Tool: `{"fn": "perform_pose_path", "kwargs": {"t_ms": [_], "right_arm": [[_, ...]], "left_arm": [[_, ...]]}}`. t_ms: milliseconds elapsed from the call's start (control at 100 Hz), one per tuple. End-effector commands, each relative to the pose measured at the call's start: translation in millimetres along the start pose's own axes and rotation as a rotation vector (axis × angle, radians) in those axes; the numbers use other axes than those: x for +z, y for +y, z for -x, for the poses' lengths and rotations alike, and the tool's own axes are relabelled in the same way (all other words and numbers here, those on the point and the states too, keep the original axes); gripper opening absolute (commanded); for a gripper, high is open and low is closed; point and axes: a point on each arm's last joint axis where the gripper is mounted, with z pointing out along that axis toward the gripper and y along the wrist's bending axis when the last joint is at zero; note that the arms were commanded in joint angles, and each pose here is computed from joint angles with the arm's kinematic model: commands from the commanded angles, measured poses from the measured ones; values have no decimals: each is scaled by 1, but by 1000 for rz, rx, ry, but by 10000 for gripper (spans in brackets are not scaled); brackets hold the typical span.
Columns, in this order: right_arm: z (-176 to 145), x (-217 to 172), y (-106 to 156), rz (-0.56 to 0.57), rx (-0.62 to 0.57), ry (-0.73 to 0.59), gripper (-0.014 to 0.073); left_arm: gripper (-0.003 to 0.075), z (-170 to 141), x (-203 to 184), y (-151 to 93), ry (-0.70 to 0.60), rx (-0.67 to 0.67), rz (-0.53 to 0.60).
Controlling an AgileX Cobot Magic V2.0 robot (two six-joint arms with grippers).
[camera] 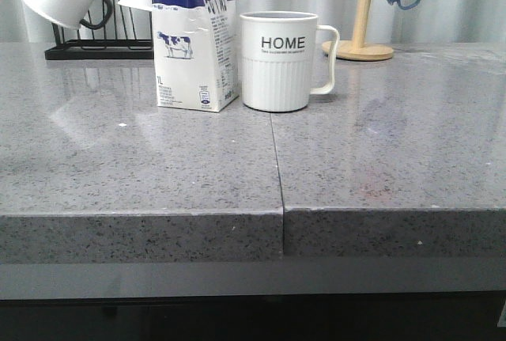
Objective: Place milk next to cup
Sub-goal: 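Open the left gripper and withdraw it from the carton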
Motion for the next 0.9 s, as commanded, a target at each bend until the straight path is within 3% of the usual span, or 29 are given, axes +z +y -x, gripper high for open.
{"fn": "perform_pose_path", "kwargs": {"t_ms": [0,230,310,450,660,890], "right_arm": [[16,-2,1,8,-7,-102,-122],[16,-2,1,8,-7,-102,-122],[16,-2,1,8,-7,-102,-122],[16,-2,1,8,-7,-102,-122],[16,-2,1,8,-7,-102,-122],[16,-2,1,8,-7,-102,-122]], "left_arm": [[690,17,-21,5,-146,-5,25],[686,0,-62,8,-144,-23,46],[642,-8,-72,9,-126,-25,48],[442,-17,-86,9,-145,-24,45],[-18,-23,-94,9,-160,-24,43],[-20,-23,-94,9,-161,-24,43]]}}
